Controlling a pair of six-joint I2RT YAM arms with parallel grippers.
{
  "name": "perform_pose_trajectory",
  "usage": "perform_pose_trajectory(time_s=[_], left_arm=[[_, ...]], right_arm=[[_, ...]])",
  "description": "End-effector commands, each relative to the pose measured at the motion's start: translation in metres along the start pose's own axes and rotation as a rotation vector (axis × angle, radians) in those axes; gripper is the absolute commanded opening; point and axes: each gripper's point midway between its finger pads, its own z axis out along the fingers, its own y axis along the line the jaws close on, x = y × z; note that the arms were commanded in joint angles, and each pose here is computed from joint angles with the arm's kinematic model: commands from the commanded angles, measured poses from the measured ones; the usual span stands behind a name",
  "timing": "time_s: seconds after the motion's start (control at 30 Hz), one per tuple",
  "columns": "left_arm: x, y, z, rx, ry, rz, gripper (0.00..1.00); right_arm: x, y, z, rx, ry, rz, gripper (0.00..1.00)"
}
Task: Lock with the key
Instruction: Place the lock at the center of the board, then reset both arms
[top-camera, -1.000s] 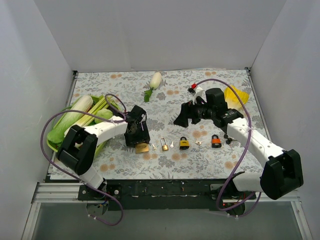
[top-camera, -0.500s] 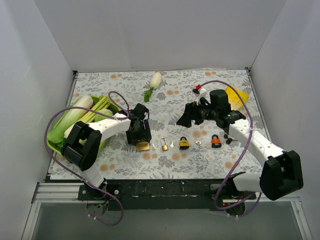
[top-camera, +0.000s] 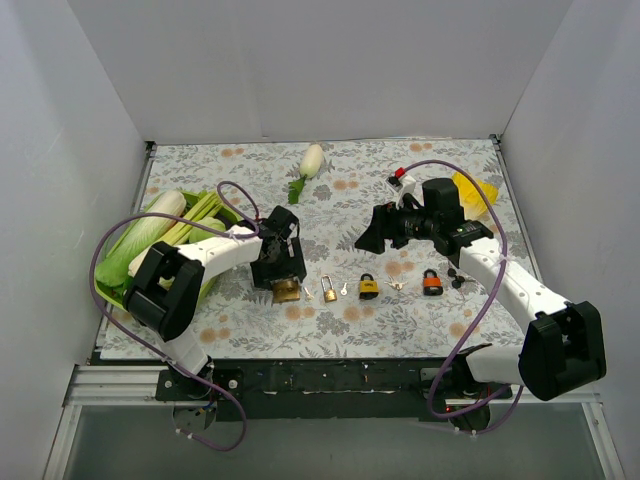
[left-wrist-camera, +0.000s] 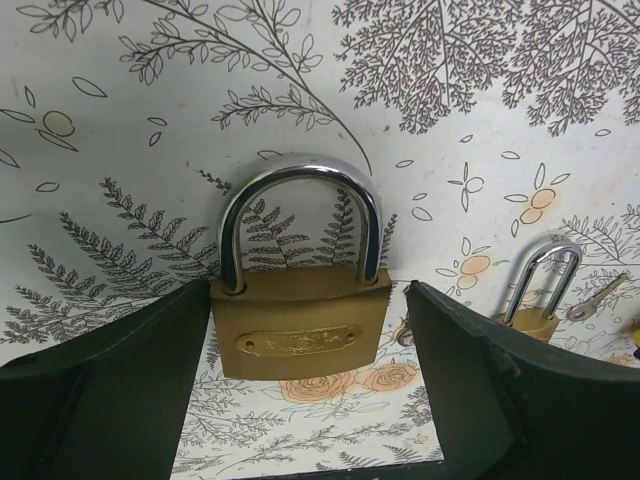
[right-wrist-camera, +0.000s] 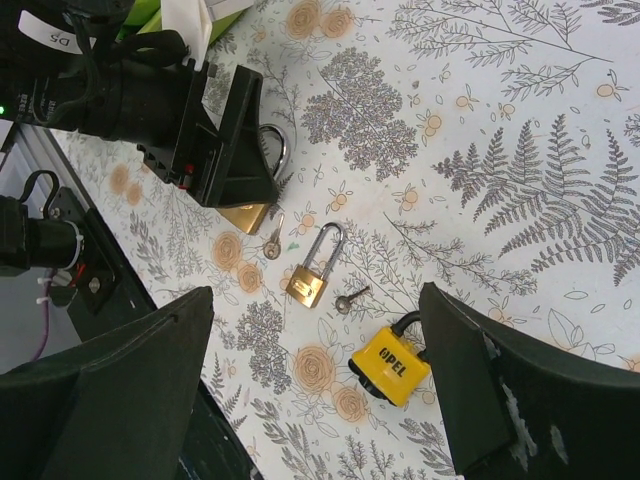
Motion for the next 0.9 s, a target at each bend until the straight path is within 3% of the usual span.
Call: perform_pose_trajectory(time_s=[0.0, 0.23, 0.37, 0.63, 0.87], left_arm=[[-0.008, 0.000, 0.003, -0.019, -0.033, 0.010, 0.84], [-0.036, -0.022, -0.030, 0.061, -0.144, 0.041, 0.87], [-0.058, -0.051, -0.081, 0.176, -0.280, 0.094, 0.98], [-0.104, -0.079, -0.192, 0.401, -0.532, 0.229, 0.98], [-0.133, -0.055, -0.227, 0.412, -0.542, 0.322, 0.98]], right_arm=[[-0.009, 0.007, -0.004, -0.026, -0.043, -0.026, 0.91], [-0.017, 0.012, -0.010, -0.027, -0.061, -0.041, 0.91], [-0.031, 0.008, -0.019, 0.021, -0.083, -0.107, 0.92], [-0.083, -0.036, -0.085, 0.246, -0.215, -0.156, 0.95], [-0.067, -0.076, -0.136, 0.530, -0.179, -0.070, 0.95]])
